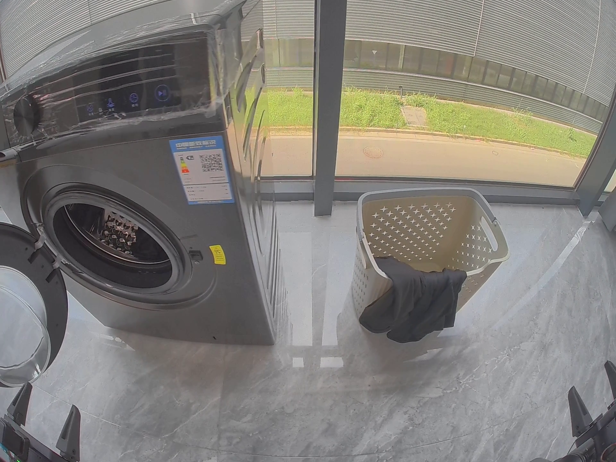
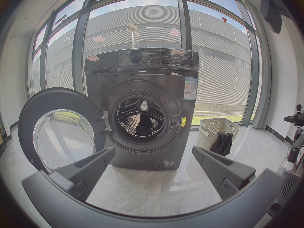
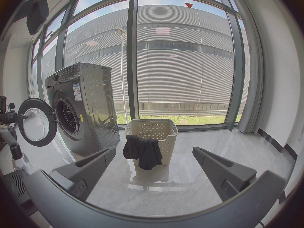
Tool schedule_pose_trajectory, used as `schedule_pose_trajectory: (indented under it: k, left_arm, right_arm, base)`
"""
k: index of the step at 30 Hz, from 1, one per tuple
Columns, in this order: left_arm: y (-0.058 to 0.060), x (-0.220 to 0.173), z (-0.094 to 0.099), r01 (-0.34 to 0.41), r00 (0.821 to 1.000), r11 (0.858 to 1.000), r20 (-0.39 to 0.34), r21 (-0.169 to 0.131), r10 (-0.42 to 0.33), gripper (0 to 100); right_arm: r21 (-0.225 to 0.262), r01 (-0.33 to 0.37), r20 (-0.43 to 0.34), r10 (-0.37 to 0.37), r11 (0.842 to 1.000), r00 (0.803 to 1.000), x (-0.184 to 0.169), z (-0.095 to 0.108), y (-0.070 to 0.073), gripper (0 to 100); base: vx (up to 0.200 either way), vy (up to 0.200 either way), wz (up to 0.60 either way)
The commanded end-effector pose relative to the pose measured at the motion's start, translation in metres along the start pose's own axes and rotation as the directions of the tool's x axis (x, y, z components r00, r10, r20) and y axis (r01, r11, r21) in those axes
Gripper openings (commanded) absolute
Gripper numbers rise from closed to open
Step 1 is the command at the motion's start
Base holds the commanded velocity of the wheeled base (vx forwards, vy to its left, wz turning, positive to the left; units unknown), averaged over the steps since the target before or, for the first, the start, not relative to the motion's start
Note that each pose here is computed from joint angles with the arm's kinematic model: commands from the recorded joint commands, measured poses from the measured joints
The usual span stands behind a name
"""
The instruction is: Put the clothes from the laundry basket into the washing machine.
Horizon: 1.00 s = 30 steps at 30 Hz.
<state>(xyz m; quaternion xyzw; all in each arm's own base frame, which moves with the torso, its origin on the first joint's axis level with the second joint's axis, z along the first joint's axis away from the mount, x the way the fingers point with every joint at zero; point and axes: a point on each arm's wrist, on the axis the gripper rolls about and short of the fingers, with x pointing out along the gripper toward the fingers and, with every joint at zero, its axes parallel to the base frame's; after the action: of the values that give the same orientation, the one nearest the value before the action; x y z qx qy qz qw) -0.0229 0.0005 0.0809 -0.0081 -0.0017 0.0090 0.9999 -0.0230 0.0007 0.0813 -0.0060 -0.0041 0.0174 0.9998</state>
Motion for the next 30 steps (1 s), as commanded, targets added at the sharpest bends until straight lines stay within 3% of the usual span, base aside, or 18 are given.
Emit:
schedule_pose_trajectory:
  k: [1,5,23,30]
  left_arm:
    - [0.0001,0.0,-0.0048,0.0,1.0,1.0,0.0,0.001,0.0,100]
    - [0.0002,0.0,-0.0048,0.0,1.0,1.0,0.0,0.001,0.0,100]
    - [0.0002,0.0,-0.0048,0.0,1.0,1.0,0.0,-0.001,0.0,100]
    - [0.0001,0.0,-0.005,0.0,1.0,1.0,-0.002,-0.001,0.0,100]
  right_arm:
    - [0.0,0.0,-0.002,0.0,1.0,1.0,0.0001,-0.0052,0.0001,100]
    - [0.0,-0.002,-0.002,0.002,1.0,1.0,0.0001,-0.0052,0.0,100]
    - [0.0,0.0,-0.002,0.0,1.0,1.0,0.0001,-0.0052,0.0001,100]
    - [0.0,-0.002,-0.002,0.002,1.0,1.0,0.0001,-0.0052,0.0,100]
  base:
    - [0.0,-0.2,0.0]
    - [0.0,-0.2,0.0]
    - [0.0,0.0,0.0]
    - [0.0,-0.2,0.0]
